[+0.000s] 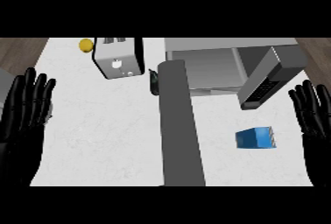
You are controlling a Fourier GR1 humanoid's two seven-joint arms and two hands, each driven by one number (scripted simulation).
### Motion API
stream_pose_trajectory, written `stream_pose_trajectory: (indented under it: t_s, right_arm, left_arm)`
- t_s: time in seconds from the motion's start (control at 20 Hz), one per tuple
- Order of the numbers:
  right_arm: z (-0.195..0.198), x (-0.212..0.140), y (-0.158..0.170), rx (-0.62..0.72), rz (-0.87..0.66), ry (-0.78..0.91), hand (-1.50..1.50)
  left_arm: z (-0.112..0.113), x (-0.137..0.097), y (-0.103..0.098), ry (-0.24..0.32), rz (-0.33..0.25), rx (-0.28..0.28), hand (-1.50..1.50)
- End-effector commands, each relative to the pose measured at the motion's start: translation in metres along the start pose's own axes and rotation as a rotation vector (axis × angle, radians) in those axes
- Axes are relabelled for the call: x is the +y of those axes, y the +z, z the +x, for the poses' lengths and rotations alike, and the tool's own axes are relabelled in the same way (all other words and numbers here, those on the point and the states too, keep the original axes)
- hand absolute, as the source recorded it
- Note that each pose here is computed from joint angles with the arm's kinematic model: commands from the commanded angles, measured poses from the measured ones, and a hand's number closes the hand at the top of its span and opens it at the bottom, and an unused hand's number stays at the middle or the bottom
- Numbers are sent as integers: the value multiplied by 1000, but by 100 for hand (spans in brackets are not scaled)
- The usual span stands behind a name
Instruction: Pick up the milk, place it into the microwave and close the microwave
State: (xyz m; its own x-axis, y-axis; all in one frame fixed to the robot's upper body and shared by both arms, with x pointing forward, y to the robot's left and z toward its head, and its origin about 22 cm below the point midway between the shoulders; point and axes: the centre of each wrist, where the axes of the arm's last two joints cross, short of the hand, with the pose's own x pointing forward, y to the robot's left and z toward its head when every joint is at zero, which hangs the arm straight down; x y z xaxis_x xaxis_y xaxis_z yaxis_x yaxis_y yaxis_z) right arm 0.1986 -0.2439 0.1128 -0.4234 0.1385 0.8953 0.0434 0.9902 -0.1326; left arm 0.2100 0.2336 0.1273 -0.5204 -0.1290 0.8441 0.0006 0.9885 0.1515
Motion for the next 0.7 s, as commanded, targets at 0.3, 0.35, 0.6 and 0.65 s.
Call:
stream_pose_trajectory:
  t_s: [0.3, 0.35, 0.6, 0.65]
  right_arm:
    - [34, -38, 35, -192, 274, -218, -150]
    - [33, -45, 46, -182, 281, -226, -150]
    - [38, -76, 84, -177, 278, -236, -150]
    - [36, -74, 87, -183, 274, -218, -150]
  left_arm:
    - [-19, -18, 20, 149, 194, 138, -150]
    - [-17, -9, 21, 152, 207, 124, -150]
    - [-15, -16, 64, 186, 213, 155, -150]
    - [4, -13, 57, 193, 194, 123, -150]
